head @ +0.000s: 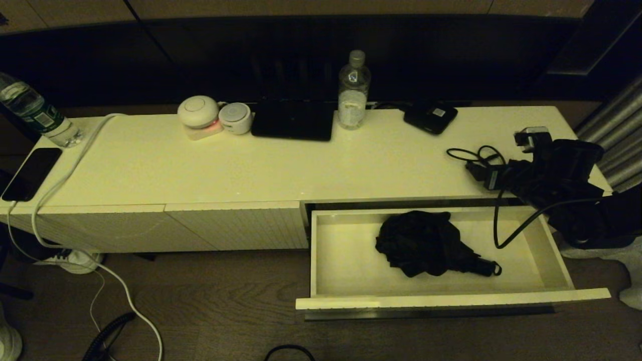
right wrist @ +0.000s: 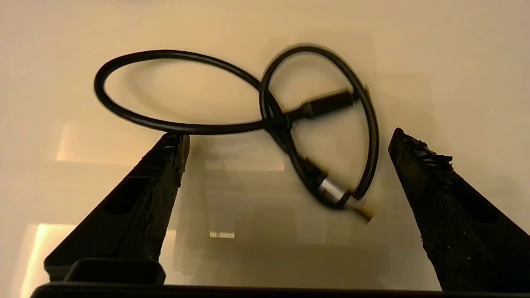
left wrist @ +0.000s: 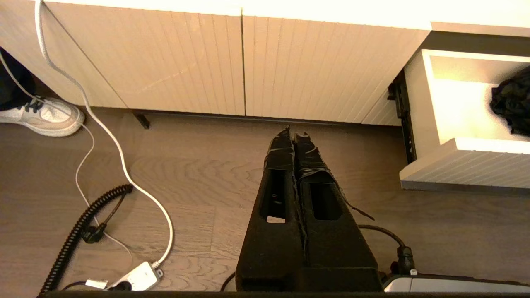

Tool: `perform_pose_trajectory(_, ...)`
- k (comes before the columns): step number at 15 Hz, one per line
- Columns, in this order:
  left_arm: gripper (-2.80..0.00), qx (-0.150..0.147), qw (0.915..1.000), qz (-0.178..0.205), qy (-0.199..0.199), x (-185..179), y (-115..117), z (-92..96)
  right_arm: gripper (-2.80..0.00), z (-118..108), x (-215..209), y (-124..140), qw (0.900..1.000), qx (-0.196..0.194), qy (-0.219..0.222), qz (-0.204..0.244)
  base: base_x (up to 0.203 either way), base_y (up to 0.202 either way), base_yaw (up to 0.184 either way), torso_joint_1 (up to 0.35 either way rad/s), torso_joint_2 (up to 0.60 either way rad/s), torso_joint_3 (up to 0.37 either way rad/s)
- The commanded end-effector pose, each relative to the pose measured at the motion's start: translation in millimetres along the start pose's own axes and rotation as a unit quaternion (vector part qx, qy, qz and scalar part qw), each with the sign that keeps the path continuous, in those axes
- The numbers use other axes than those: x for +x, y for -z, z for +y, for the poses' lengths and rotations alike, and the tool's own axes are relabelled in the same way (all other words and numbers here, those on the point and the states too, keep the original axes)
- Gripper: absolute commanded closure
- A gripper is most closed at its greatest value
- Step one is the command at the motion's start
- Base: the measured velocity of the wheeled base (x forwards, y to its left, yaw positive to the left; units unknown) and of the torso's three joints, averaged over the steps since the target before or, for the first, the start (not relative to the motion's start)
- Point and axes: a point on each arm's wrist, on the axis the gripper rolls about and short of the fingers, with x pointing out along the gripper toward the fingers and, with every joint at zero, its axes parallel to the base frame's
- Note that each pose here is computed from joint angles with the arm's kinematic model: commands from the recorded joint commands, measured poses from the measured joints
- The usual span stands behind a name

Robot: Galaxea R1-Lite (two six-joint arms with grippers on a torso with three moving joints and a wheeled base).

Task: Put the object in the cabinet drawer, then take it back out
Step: Put the data cable in the drawer

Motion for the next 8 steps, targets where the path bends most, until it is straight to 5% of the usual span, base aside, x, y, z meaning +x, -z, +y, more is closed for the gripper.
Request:
perform_pose_trajectory(1,0.00,0.000,1.0000,-0.001,0.000,-0.1,0.0,0.0,-2.80,-0.7,4.3,-6.6,1.000,-0.001,0.001,-0.015,0.000,0.000,0.000,0.000,0.00,0.000)
perform_pose_trajectory(7,0.00,0.000,1.0000,-0.001,0.000,-0.1,0.0,0.0,-2.80,-0.2,8.2,0.9,1.000,-0.002,0.000,-0.005,0.000,0.000,0.000,0.000,0.00,0.000)
perform_pose_trajectory(8,0.00,0.000,1.0000,-0.001,0.000,-0.1,0.0,0.0,0.00,0.5,8.5,1.8,1.000,-0.002,-0.002,-0.003,0.000,0.000,0.000,0.000,0.00,0.000)
